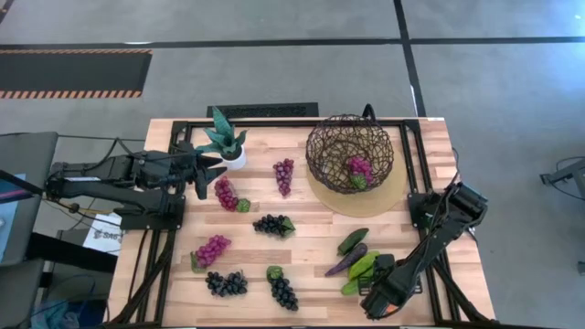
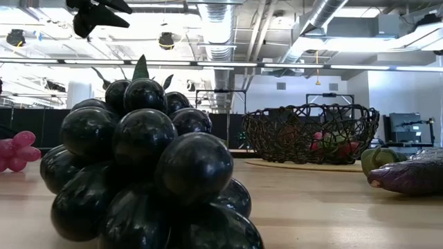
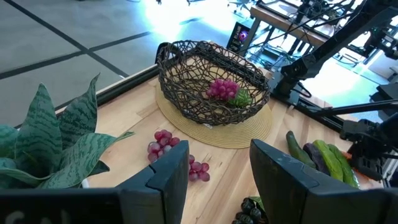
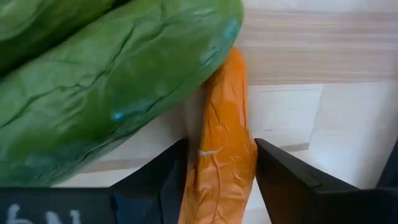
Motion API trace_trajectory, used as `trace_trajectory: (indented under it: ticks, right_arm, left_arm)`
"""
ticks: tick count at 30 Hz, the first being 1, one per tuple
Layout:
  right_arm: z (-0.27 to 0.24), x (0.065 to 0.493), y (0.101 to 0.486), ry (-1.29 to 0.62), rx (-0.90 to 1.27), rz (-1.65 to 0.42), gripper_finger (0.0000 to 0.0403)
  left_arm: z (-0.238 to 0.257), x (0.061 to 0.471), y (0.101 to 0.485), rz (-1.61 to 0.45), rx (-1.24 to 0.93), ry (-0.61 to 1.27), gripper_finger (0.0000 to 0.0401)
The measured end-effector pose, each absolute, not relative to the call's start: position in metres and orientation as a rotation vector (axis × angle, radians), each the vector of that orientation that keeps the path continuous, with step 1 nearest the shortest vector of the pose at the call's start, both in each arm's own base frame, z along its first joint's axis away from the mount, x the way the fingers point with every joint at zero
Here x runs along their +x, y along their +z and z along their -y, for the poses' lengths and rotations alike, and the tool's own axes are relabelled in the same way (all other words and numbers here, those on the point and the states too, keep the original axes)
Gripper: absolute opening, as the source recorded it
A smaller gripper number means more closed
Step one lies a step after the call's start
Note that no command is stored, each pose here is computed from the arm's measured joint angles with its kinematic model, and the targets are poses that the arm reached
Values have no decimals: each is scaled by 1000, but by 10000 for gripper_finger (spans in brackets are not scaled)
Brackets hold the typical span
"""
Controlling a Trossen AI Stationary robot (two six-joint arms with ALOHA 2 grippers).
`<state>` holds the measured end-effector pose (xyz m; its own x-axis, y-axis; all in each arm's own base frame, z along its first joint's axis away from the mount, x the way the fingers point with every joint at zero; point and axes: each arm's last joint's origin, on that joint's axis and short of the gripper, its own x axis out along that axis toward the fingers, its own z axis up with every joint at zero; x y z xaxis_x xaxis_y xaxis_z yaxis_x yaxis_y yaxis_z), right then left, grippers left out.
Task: Build produce basket
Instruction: Put the orange chili pepper into the black wire basket
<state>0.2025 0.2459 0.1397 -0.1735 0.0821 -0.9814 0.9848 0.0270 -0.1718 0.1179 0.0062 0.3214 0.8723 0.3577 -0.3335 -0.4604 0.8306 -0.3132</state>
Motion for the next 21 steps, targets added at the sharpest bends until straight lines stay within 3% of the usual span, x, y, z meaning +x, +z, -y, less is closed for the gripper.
trace_trajectory:
  ticks: [4,11,16,21]
  right_arm:
    - [-247,205,140,-1268,1186,-1413,162]
    - [-256,209,152,-1231,1199,-1448,41]
    - [-264,212,180,-1256,1177,-1474,36]
    - [-259,227,237,-1316,1151,-1385,35]
  left_arm:
    - [-6,118,321,-268,-396,439,155]
    - [-6,118,321,-269,-391,438,155]
    - [-6,118,321,-269,-389,438,155]
    - [-6,118,321,-270,-389,438,155]
